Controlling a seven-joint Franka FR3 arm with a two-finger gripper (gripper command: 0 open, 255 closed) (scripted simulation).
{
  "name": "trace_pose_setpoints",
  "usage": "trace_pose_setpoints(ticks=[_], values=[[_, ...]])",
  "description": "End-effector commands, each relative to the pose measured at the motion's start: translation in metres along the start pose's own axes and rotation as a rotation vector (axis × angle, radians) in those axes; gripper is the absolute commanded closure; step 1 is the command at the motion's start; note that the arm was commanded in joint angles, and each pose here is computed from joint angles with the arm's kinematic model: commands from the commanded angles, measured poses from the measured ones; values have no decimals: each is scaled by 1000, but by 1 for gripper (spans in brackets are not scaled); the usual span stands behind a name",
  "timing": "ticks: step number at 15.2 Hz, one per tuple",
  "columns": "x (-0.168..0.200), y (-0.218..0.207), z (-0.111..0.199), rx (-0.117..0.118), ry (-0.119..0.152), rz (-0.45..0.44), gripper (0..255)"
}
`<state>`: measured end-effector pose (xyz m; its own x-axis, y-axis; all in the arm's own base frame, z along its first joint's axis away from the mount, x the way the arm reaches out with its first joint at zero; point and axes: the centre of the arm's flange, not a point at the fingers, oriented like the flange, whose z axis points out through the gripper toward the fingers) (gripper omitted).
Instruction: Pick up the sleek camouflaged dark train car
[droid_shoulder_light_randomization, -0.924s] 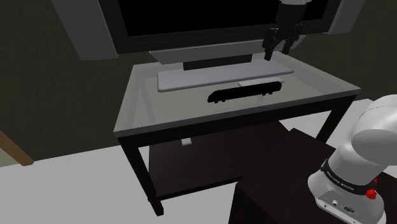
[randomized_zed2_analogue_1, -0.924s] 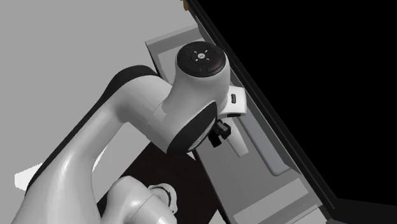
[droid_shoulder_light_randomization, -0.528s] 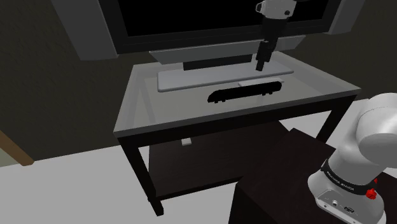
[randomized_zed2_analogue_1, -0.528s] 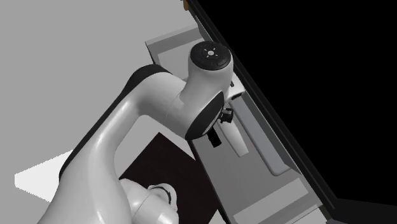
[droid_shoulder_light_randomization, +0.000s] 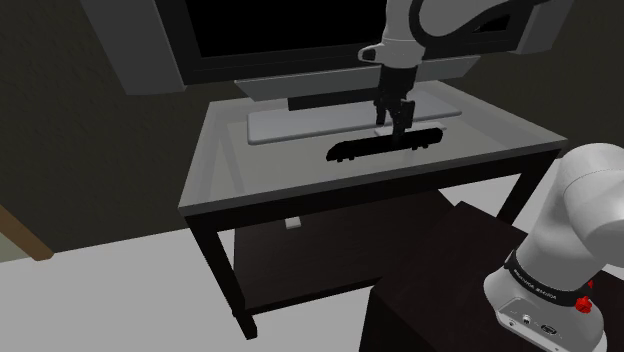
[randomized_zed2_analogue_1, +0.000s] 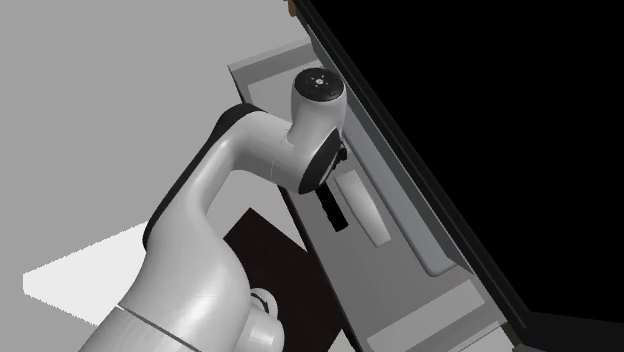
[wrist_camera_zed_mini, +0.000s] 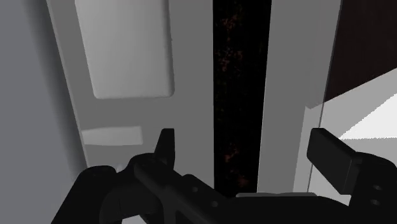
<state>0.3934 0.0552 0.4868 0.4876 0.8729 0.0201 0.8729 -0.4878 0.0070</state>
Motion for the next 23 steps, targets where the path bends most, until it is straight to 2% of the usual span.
trace_pose_setpoints(ticks=[1, 6, 8, 9, 18, 23], values=[[2, -1, 10, 2, 0, -35, 0], [1, -1, 40, 2, 0, -35, 0], [1, -1, 40, 2, 0, -35, 0], [0, 0, 40, 2, 0, -35, 255], [1, -1, 40, 2, 0, -35, 255], [2, -1, 13, 2, 0, -35, 255]])
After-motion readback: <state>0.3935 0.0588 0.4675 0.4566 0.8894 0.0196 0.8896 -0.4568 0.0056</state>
